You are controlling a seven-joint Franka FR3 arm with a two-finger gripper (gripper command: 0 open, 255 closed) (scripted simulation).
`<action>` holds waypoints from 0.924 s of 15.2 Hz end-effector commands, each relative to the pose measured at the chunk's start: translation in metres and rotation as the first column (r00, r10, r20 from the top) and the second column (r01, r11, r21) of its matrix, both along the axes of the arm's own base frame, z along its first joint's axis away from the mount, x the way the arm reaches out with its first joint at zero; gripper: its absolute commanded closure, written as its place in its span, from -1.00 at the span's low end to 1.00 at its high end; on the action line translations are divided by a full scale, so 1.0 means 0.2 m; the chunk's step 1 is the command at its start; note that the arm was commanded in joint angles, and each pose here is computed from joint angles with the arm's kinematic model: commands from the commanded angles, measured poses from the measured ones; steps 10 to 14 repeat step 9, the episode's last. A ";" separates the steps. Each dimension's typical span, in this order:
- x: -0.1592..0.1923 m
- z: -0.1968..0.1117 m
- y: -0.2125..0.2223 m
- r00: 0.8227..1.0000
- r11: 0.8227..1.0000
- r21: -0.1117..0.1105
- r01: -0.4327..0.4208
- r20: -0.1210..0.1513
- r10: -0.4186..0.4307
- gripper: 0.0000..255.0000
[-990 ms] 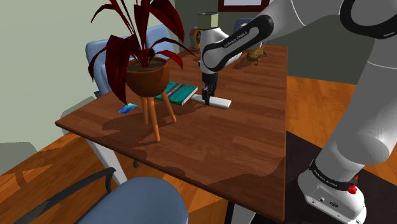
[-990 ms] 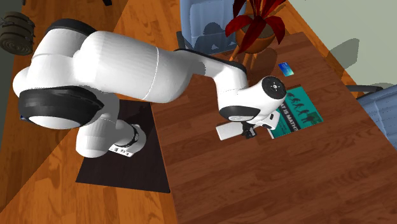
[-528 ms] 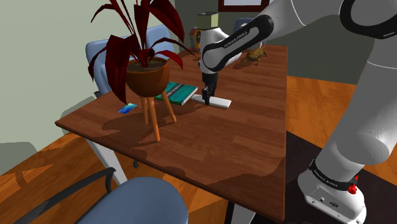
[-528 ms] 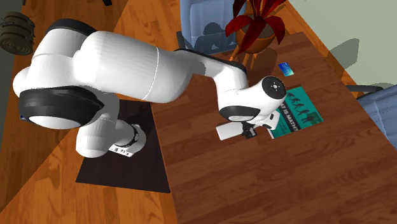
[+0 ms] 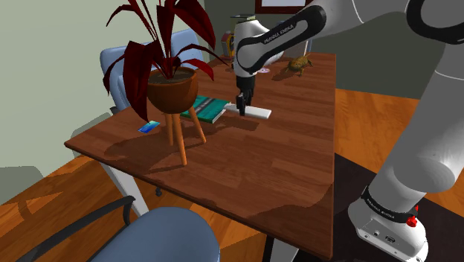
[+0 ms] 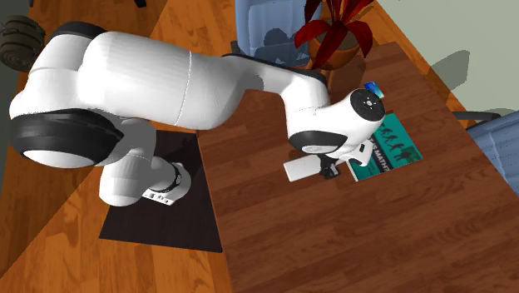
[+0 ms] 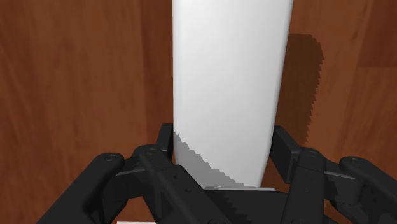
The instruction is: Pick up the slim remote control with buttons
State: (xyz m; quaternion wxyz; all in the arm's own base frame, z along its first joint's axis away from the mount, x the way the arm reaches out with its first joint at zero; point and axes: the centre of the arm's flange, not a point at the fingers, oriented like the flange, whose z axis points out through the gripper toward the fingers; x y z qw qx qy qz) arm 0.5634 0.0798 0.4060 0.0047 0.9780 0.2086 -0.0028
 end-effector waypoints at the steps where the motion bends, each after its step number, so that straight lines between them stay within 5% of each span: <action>1: 0.00 0.05 0.00 1.000 1.000 0.000 0.000 0.000 0.000 1.00; 7: 0.00 0.21 0.00 1.000 1.000 0.000 0.000 0.000 0.000 1.00; 14: 0.00 0.22 0.00 1.000 1.000 0.000 0.000 0.000 0.000 1.00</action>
